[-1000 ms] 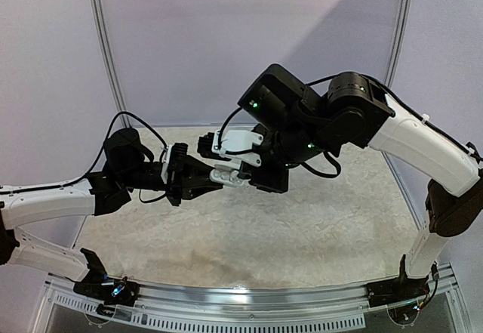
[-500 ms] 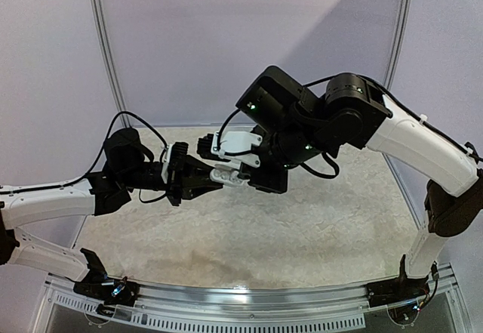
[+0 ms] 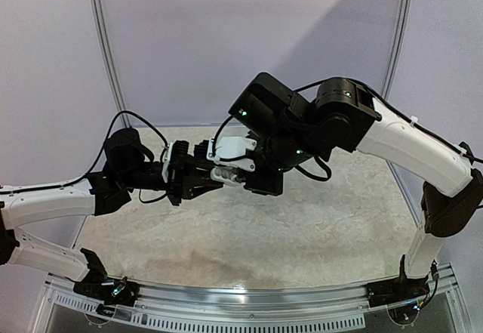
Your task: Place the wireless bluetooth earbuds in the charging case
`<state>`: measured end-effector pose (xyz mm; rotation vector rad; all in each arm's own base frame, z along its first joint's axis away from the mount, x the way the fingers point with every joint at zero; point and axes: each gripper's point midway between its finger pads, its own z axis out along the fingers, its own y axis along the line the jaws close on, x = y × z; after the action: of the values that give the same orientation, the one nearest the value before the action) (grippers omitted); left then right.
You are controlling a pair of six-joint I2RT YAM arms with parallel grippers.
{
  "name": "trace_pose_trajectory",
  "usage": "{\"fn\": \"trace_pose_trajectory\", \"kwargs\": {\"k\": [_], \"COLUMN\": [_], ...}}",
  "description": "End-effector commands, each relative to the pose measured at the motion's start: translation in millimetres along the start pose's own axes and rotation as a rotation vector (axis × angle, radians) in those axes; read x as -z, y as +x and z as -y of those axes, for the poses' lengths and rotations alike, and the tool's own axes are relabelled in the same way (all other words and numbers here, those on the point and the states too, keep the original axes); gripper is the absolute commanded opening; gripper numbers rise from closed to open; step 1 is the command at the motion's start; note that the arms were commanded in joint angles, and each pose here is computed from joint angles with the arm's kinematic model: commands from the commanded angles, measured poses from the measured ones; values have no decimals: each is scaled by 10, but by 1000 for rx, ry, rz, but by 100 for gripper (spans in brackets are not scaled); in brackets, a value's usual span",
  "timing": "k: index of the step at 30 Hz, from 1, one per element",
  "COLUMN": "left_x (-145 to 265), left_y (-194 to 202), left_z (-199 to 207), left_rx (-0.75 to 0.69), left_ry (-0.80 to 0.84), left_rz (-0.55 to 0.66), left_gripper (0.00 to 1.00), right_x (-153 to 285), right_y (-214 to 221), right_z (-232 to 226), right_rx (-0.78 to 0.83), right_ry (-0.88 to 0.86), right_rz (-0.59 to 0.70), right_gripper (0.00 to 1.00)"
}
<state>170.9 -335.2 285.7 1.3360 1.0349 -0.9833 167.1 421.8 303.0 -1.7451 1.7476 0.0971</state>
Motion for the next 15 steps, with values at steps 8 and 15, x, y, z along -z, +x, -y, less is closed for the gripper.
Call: {"fn": "trace_pose_trajectory", "kwargs": {"k": [8,15], "left_x": [-8,-6], "left_y": [-141,-113], "left_z": [49,-14], "left_rx": [-30,31], "left_ry": [24,-8], "left_rz": [48,36], "left_gripper": [0,0], "right_x": [-43,64], "right_y": [-2,-15], "right_z": [98,166], "right_rx": [20,-12], "right_ry": [60,89], "right_rz": [-14,5], "right_gripper": [19,23]}}
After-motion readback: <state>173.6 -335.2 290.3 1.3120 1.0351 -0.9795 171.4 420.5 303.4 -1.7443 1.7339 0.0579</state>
